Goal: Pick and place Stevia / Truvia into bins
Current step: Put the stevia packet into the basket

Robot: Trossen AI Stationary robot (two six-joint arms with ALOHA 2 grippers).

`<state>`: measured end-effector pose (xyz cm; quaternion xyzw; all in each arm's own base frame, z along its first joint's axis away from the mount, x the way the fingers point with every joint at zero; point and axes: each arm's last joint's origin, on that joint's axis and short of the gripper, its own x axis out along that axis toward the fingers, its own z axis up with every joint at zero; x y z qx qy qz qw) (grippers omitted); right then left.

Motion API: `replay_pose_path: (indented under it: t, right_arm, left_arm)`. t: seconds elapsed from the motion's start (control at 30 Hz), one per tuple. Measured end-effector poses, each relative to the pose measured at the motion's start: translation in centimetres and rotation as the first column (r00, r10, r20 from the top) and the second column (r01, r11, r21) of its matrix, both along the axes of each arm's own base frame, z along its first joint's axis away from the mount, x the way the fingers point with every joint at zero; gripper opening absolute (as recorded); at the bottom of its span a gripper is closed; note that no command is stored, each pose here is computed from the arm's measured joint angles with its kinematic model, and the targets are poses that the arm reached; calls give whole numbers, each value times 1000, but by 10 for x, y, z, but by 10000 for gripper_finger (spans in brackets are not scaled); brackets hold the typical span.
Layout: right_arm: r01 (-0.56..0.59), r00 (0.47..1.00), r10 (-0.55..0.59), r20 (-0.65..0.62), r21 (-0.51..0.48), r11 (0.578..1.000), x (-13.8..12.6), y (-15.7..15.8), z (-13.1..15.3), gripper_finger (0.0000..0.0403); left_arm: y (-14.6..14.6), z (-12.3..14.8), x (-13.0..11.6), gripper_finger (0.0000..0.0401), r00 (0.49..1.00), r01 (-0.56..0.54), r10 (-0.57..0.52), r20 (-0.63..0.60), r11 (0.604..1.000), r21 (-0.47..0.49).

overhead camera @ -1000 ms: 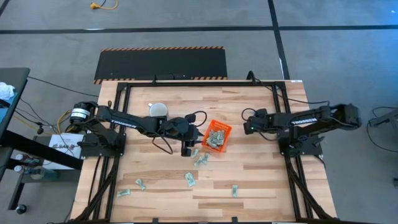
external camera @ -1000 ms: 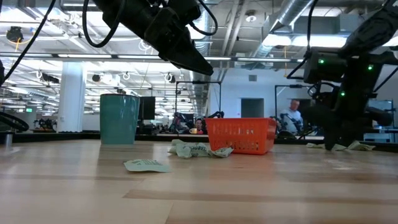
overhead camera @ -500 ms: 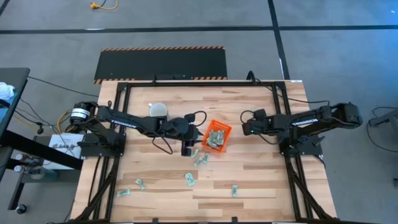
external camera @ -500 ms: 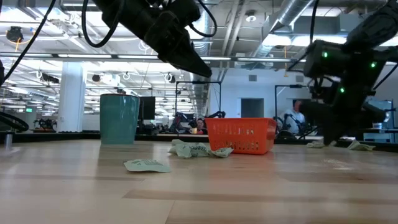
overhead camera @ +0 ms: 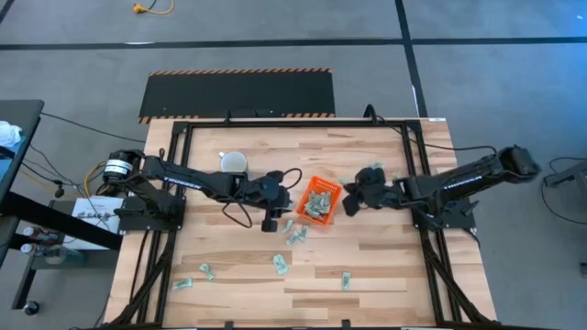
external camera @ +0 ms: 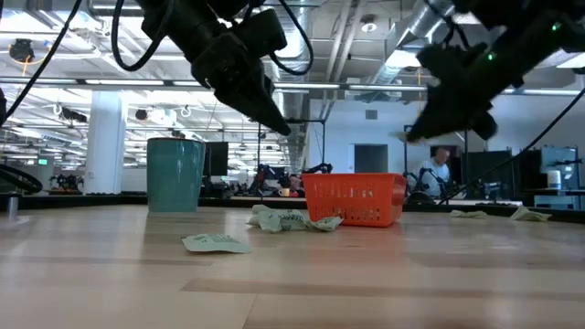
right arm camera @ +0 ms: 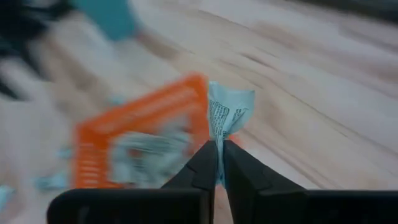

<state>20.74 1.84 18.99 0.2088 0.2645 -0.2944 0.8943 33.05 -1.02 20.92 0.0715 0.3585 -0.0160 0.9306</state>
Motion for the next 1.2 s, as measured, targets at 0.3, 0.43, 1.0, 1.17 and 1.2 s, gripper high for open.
replay_pose_path:
  t: [0.3, 0.43, 1.0, 1.17, 1.2]
  right_arm:
    - [-235, 972, 235, -10, -78, 969, 17, 10, -4, 15]
    - [-285, 959, 282, -34, -120, 951, 26, 11, -11, 15]
    - [-336, 942, 330, -65, -156, 929, 33, 9, -18, 109]
    - [-313, 950, 305, -71, -155, 937, 33, 3, -18, 132]
    - [-309, 951, 301, -72, -155, 938, 33, 2, -18, 136]
  left_arm:
    - [3, -32, -10, 116, 993, -79, 81, -87, 997, 24]
    - [4, -39, -13, 116, 991, -86, 88, -103, 996, 27]
    - [5, -48, -20, 139, 986, -101, 106, -128, 994, 48]
    - [6, -55, -17, 166, 984, -107, 117, -132, 991, 80]
    - [6, -59, -17, 170, 983, -104, 115, -144, 991, 85]
